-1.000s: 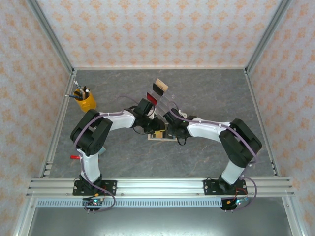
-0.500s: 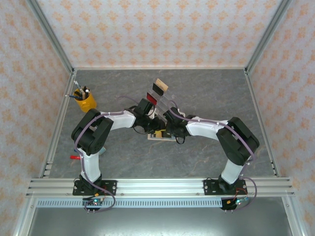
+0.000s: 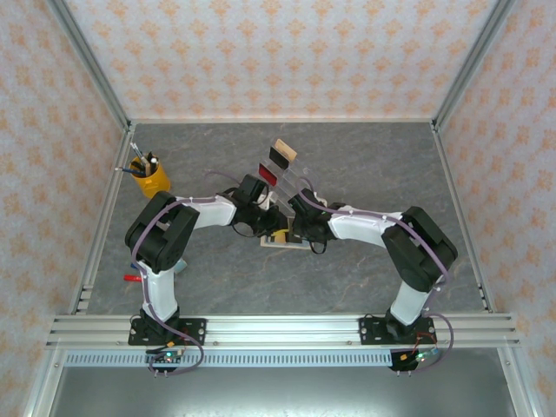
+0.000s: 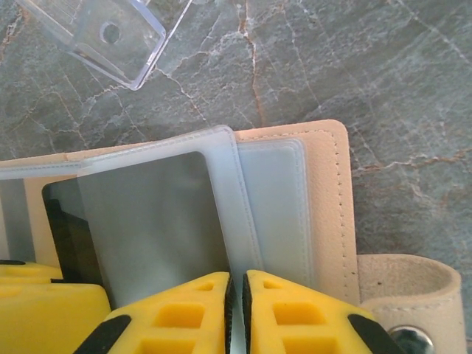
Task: Take the credit cards out of the card holder
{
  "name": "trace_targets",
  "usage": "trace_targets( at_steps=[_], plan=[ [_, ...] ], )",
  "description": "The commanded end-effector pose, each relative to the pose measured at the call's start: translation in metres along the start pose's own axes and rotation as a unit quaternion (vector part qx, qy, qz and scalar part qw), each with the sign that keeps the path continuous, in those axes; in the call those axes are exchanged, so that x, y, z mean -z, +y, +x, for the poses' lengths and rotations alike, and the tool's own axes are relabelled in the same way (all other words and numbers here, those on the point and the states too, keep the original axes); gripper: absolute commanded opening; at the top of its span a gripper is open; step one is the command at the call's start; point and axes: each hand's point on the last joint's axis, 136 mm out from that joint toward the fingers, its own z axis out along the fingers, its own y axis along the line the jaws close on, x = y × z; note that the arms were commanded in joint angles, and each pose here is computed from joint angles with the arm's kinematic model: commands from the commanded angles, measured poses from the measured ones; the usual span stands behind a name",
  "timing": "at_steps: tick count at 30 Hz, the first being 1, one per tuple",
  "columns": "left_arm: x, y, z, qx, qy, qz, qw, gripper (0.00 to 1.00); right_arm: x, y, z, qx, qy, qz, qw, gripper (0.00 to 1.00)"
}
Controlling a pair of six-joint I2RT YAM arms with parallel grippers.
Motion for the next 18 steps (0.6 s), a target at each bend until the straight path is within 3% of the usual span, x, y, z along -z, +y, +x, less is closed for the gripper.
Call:
trace_targets(
  at_steps=[1,7,10,18],
  plan=[
    [0.01,-0.01,0.003,-0.015,-0.005,0.018,1.0,0.12,-0.011,-0.041,0.018,0.0,0.026,0.086,0.996,0.15],
    [0.018,-0.002,0.003,-0.011,-0.01,0.013,1.0,0.01,-0.001,-0.057,0.01,-0.006,0.003,0.136,0.991,0.13],
    [0.023,0.006,0.004,-0.008,-0.012,-0.001,1.0,0.0,0.005,-0.06,0.005,-0.009,-0.012,0.144,0.989,0.13],
    [0.042,0.017,0.008,-0.014,-0.023,-0.033,0.999,0.0,0.018,-0.04,-0.007,-0.003,-0.03,0.095,0.995,0.13]
  ],
)
